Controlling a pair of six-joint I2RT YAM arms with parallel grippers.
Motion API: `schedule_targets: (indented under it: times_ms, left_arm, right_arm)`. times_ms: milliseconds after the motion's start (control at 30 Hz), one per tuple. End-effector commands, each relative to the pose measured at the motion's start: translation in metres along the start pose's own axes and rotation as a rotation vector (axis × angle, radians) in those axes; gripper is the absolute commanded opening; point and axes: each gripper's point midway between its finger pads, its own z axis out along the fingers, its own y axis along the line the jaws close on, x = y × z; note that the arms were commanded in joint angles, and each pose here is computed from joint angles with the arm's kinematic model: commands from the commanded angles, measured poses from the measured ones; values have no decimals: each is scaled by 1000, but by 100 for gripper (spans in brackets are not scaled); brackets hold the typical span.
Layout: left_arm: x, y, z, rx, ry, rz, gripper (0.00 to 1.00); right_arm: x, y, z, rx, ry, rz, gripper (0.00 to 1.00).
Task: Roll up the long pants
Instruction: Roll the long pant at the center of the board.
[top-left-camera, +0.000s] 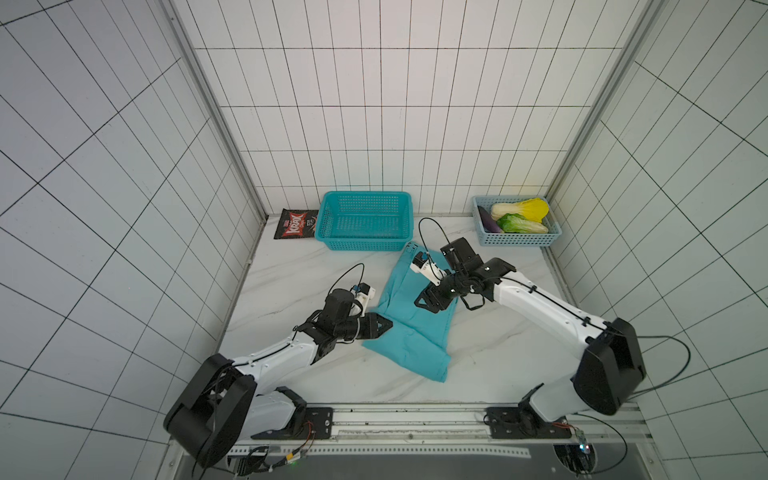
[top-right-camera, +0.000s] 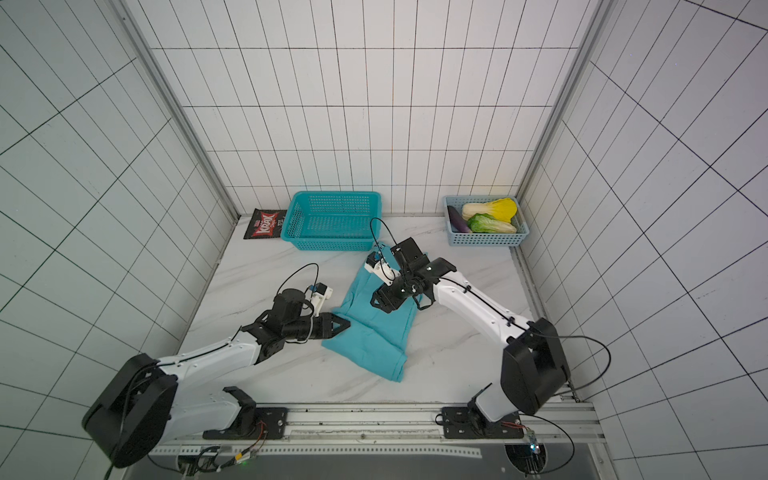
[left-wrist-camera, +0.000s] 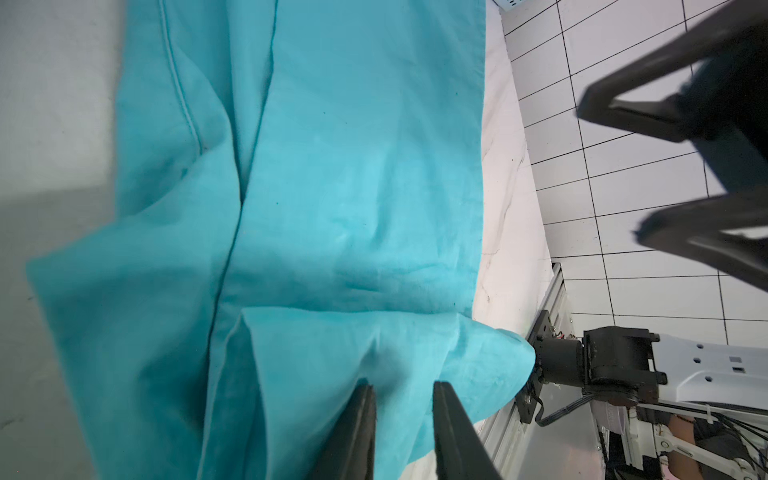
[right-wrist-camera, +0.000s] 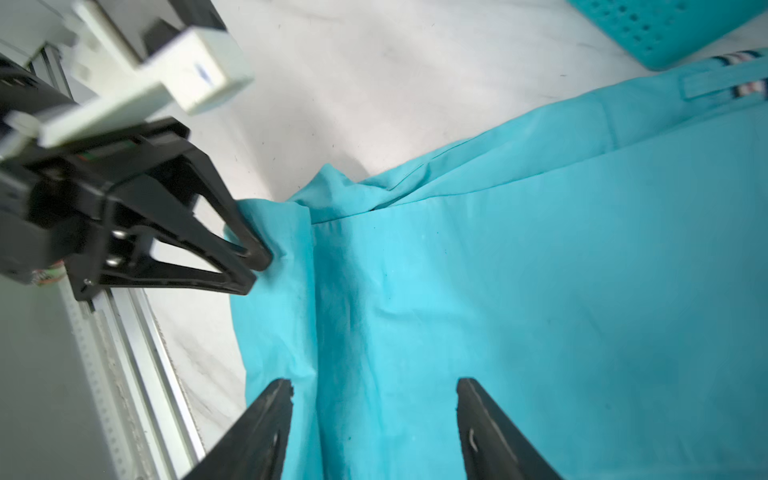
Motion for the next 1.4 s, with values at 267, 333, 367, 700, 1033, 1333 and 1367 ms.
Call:
schedule_targets:
  times_ms: [267, 333, 367, 700, 1033, 1333, 1367]
  left_arm:
    - [8, 40, 33, -76, 78, -61, 21]
    - [6, 46, 32, -85, 70, -77, 21]
    - [6, 48, 31, -89, 67, -84, 21]
    - [10, 61, 32, -88, 70, -121, 20]
    - [12, 64, 32, -86, 69, -132, 20]
    - [13, 66, 35, -76, 74, -142, 20]
    - [13, 65, 36, -73, 75, -141, 20]
  right_arm:
    - [88, 96, 11, 221, 7, -165, 64]
    - [98, 97, 22, 332, -20, -249, 67]
    - [100, 95, 26, 381, -27, -283, 68]
    - [110, 112, 86, 600, 100, -634, 75]
    - [144, 94, 145, 782, 332, -858, 77]
    - [165, 33, 165, 916, 507, -888, 74]
    - [167, 27, 168, 911, 523, -885, 73]
